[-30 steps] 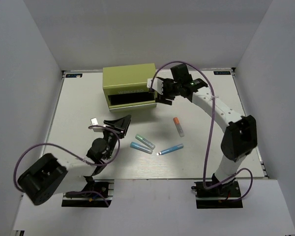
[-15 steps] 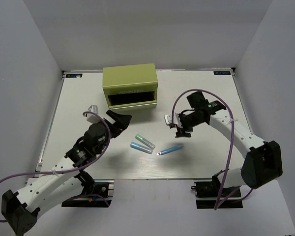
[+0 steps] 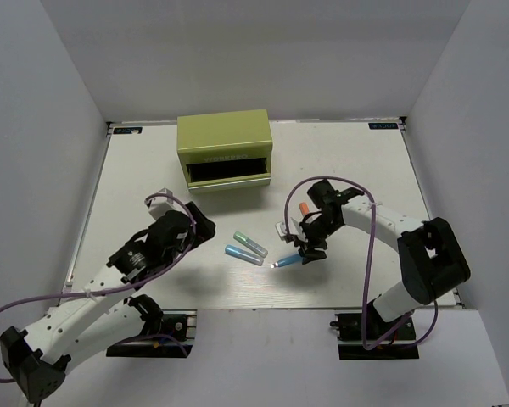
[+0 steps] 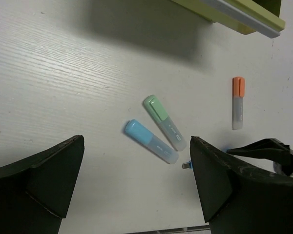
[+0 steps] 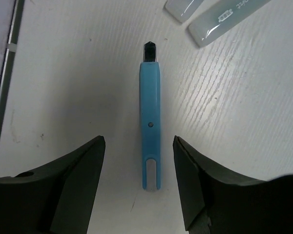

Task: Sort the stationery into containers
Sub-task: Pick up the pen from the center of the board.

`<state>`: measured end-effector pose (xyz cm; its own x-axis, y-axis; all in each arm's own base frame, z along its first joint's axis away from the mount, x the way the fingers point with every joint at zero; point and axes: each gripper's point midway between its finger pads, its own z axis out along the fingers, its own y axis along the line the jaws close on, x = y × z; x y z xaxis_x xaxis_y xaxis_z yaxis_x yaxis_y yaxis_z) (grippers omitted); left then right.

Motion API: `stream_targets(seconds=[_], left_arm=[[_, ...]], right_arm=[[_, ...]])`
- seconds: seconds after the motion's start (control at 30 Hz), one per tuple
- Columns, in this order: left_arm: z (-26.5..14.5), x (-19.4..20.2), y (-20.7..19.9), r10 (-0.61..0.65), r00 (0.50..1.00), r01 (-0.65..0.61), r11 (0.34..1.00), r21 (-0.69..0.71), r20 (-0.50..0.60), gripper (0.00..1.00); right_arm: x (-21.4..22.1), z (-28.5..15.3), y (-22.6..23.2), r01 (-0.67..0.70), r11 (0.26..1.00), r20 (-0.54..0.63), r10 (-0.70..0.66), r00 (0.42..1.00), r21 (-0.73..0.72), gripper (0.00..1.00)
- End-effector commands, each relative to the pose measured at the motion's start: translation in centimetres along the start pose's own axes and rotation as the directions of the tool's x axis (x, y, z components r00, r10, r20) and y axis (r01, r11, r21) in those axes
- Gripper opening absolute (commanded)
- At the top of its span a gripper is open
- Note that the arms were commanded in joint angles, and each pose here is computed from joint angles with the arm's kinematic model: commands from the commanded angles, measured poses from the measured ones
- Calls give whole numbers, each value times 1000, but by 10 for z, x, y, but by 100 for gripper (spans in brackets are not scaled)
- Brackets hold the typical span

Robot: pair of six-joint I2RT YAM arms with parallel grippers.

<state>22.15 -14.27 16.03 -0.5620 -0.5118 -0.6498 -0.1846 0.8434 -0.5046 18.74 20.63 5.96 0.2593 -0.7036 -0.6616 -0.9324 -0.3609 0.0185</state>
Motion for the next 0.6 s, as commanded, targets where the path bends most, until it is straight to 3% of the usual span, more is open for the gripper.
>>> stream_targets(seconds=[0.0,0.3,0.4,0.57], left_arm=[[-16,-10,14,-33,999,34,999,-38,30,99],[-24,-5,26,-73,997,74,997,-37,32,99],[-21,-1,29,-60,998,61,996,-61,18,99],[-20,2,32,-52,999,52,996,-77,9,99]], right_arm=[[12,14,-7,-30,998,-44,32,998,46,64],[36,33,-32,-75,982,-135,98,986,171,56],[44,33,-33,-65,978,-165,99,981,200,48],[48,36,-17,-41,985,-175,70,982,166,20]])
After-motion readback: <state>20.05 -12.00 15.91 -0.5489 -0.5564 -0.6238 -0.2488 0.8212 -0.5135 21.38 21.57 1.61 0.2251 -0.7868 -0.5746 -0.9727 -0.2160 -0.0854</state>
